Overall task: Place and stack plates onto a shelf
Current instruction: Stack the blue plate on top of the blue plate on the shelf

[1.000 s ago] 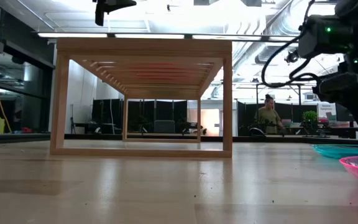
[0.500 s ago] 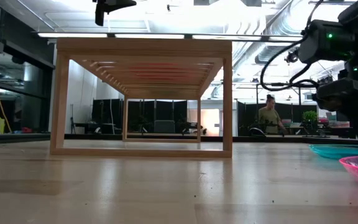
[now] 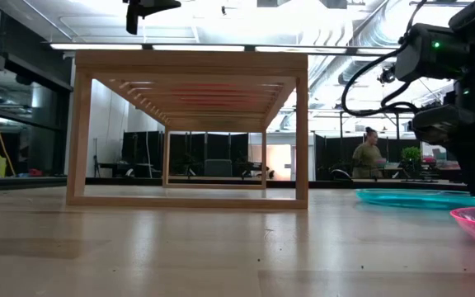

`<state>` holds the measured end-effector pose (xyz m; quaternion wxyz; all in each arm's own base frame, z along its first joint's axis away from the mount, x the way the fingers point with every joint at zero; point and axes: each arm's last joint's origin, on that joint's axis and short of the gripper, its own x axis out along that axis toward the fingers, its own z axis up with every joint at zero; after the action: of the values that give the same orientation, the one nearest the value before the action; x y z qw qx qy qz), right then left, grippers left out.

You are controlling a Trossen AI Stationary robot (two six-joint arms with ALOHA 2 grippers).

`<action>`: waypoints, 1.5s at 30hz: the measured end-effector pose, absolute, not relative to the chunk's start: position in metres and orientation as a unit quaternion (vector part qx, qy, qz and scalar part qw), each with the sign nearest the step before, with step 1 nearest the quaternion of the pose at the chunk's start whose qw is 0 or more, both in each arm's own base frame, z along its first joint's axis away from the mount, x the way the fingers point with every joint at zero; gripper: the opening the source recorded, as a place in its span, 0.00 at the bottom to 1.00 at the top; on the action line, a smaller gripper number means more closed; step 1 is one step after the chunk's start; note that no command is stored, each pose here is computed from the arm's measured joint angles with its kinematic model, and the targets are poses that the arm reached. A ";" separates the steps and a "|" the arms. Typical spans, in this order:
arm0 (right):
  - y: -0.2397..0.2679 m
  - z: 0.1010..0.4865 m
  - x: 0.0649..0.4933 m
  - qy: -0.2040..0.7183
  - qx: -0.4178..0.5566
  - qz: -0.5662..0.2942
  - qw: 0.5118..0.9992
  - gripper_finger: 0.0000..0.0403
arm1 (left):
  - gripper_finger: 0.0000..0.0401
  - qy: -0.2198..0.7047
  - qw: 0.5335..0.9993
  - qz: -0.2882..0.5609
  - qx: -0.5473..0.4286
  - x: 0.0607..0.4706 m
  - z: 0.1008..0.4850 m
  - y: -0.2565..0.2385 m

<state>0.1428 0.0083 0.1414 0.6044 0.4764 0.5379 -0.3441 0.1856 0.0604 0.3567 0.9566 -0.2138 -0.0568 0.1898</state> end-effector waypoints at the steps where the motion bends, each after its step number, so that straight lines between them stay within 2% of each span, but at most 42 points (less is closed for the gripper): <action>1: 0.008 0.141 0.143 0.533 0.477 -0.349 0.605 0.07 | 0.35 -0.057 0.957 0.190 -0.214 0.186 0.357 0.060; 4: 0.008 0.142 0.146 0.521 0.480 -0.349 0.613 0.01 | 0.35 -0.057 0.957 0.190 -0.214 0.186 0.357 0.060; 12: 0.008 0.148 0.143 0.505 0.492 -0.339 0.623 0.00 | 0.35 -0.056 0.957 0.190 -0.214 0.186 0.357 0.060; 23: 0.006 0.180 0.124 0.404 0.550 -0.294 0.669 0.00 | 0.35 -0.056 0.957 0.190 -0.213 0.186 0.357 0.060; 35: 0.007 0.180 0.119 0.424 0.567 -0.290 0.644 0.01 | 0.35 -0.057 0.957 0.190 -0.213 0.186 0.357 0.060; 39: 0.008 0.175 0.122 0.442 0.562 -0.297 0.632 0.09 | 0.35 -0.057 0.957 0.190 -0.214 0.186 0.357 0.060; 45: 0.009 0.167 0.131 0.470 0.553 -0.298 0.619 0.32 | 0.35 -0.057 0.956 0.190 -0.214 0.186 0.357 0.060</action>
<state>0.1312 0.0092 0.1671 0.6193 0.5533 0.4704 -0.2984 0.1856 0.0605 0.3566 0.9565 -0.2136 -0.0567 0.1905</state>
